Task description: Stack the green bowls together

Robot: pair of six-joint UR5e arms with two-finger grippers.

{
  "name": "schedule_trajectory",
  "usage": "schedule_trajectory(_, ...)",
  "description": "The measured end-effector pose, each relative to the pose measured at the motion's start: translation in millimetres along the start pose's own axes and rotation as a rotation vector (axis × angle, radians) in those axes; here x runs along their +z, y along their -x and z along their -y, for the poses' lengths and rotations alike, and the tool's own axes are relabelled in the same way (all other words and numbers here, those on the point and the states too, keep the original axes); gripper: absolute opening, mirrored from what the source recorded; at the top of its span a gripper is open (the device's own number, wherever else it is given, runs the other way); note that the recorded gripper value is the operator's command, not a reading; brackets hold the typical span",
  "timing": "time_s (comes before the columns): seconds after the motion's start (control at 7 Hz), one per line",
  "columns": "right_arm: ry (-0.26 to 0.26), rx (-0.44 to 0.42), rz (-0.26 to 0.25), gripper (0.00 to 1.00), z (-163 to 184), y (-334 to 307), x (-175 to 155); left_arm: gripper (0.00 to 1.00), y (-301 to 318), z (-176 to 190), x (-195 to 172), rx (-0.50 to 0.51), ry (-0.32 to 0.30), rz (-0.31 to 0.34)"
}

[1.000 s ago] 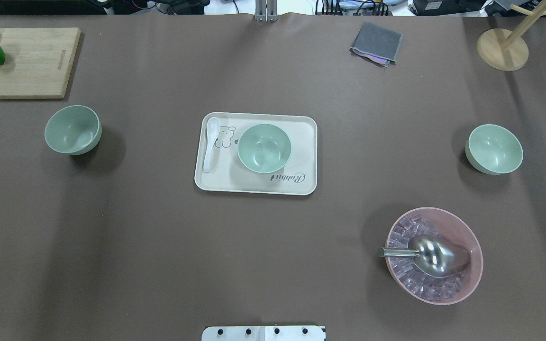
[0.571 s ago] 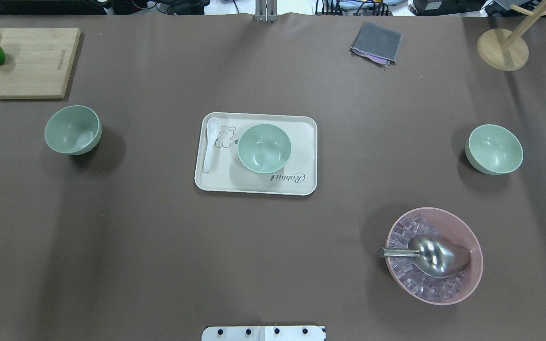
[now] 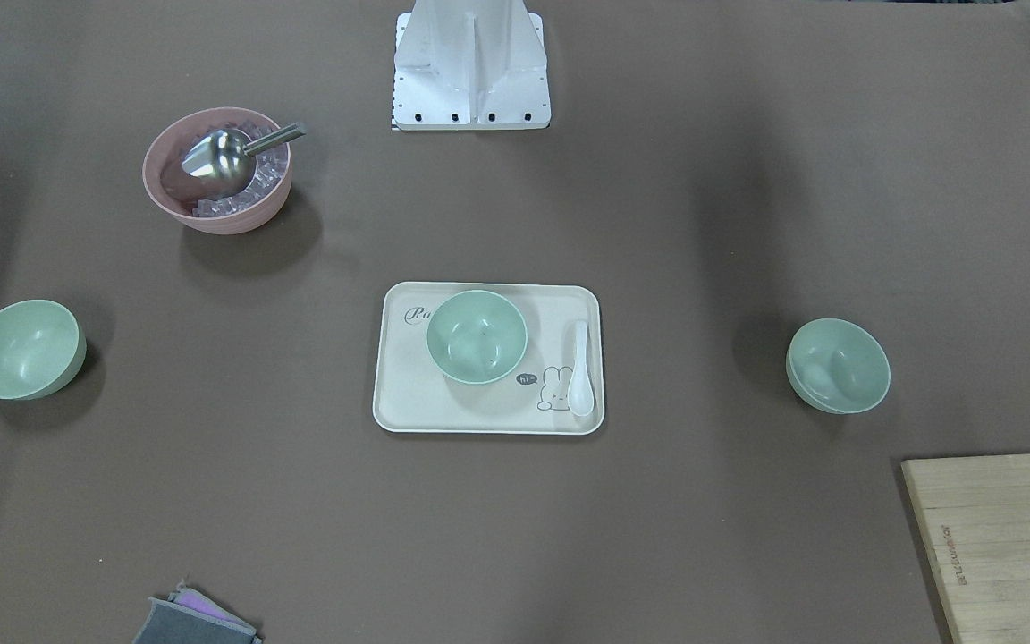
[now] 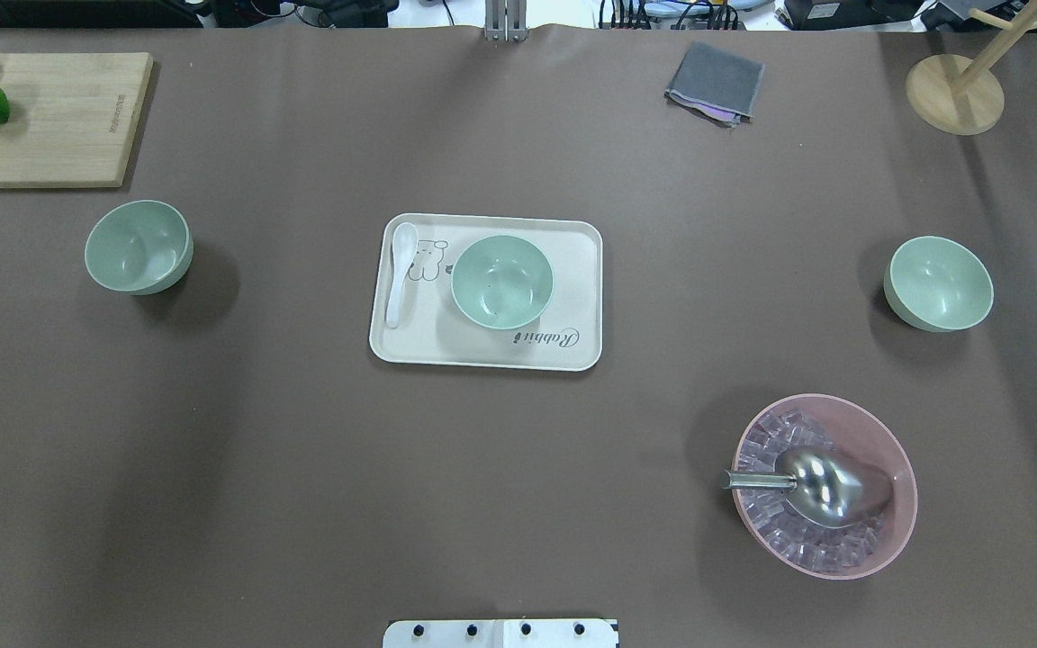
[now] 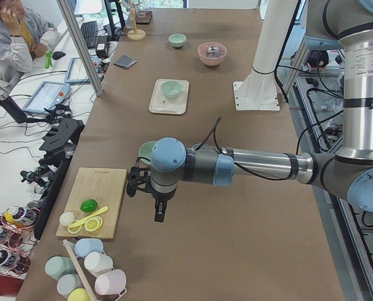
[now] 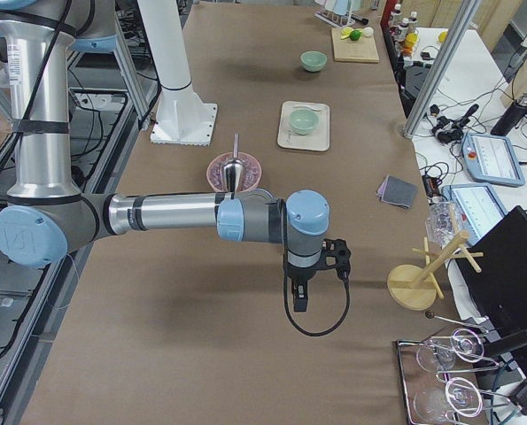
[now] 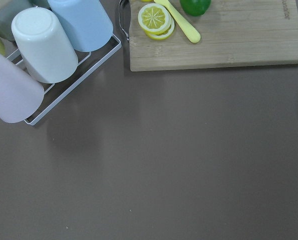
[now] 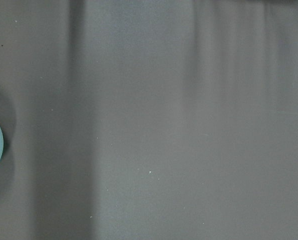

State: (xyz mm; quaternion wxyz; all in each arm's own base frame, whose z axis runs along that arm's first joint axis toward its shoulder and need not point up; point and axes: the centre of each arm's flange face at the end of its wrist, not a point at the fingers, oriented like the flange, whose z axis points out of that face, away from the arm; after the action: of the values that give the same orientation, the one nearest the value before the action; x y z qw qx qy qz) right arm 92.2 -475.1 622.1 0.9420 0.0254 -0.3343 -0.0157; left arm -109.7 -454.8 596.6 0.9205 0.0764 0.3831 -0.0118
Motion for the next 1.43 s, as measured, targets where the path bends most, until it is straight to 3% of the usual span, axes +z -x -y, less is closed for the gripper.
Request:
schedule_trajectory(0.43, 0.000, 0.001, 0.011, 1.00, -4.2, -1.9, 4.0, 0.98, -7.5, -10.9, -6.6, 0.089, 0.026, 0.018)
schedule_trajectory(1.29, -0.015, -0.014, 0.029, 1.00, -13.1, -4.7, 12.2, 0.98, -6.0, -19.1, -0.4, 0.062, 0.045, 0.017)
schedule_trajectory(1.43, -0.019, -0.016, 0.056, 1.00, -12.5, -0.8, 11.2, 0.98, -5.6, -19.2, 0.8, 0.046, 0.045, 0.013)
